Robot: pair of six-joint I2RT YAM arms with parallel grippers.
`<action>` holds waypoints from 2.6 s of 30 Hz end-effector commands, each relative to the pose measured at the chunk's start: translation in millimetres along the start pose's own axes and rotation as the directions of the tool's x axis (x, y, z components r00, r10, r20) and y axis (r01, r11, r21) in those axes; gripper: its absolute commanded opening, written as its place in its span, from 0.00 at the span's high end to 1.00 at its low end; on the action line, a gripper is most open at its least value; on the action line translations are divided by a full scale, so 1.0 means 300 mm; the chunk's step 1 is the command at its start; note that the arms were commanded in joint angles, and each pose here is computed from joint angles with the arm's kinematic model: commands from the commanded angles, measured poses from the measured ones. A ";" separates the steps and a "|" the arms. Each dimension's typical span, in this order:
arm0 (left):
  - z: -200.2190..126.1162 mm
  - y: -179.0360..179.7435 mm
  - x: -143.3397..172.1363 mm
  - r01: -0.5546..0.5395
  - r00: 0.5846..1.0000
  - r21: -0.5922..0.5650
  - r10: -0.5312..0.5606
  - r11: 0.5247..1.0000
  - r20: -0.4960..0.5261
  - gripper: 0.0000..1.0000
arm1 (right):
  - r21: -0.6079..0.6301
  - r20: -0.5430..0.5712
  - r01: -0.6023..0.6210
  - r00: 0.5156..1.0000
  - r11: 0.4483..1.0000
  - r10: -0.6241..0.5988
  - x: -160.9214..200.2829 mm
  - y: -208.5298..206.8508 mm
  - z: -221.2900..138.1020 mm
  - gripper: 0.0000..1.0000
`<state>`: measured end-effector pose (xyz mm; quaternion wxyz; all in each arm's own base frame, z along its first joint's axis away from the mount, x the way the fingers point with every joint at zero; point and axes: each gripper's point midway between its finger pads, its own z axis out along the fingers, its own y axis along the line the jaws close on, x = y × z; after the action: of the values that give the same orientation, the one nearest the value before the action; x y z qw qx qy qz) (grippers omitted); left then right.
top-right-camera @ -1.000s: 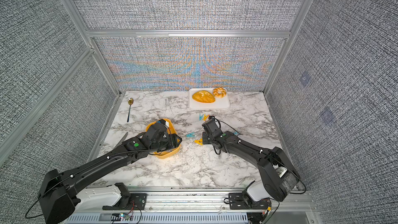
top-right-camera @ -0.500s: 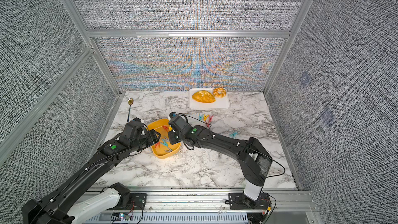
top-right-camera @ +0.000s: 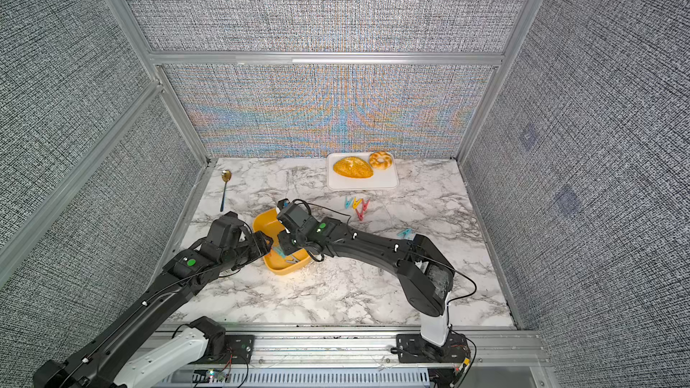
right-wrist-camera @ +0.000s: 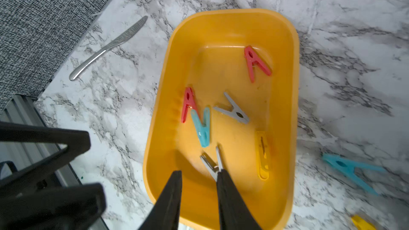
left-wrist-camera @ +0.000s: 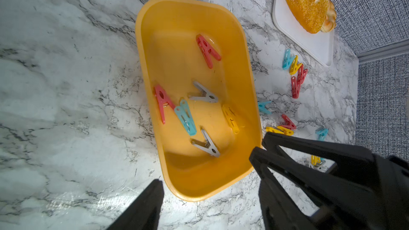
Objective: Put the clothespins into the storage box
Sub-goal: Place the clothespin in the storage box, then pick up the clothespin from the center of the board.
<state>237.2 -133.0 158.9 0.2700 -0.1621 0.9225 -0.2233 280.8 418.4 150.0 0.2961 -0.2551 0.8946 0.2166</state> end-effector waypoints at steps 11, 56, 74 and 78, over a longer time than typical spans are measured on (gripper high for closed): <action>0.145 -0.181 0.093 -0.052 0.982 0.157 0.079 0.986 -0.171 0.33 | 0.190 -0.001 -0.162 0.986 0.968 0.165 0.215 -0.356 -0.158 0.70; 0.288 -0.518 0.400 -0.222 0.902 0.284 0.307 0.933 -0.303 0.38 | 0.345 -0.023 -0.369 0.916 0.863 0.401 0.477 -0.736 -0.210 1.00; 0.061 -0.234 0.052 -0.109 0.991 0.128 0.118 0.986 -0.069 0.30 | -0.044 0.077 -0.170 0.982 0.984 0.173 -0.062 -0.213 -0.177 1.00; 0.027 -0.139 0.031 -0.062 0.997 0.080 0.065 0.995 -0.042 0.29 | -0.083 0.053 -0.123 0.990 0.989 0.127 -0.108 -0.112 -0.102 1.00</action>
<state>248.8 -195.6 179.2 0.2654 -0.1034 0.9151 -0.2854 312.6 370.3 186.9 0.3078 -0.1832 0.8922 0.2752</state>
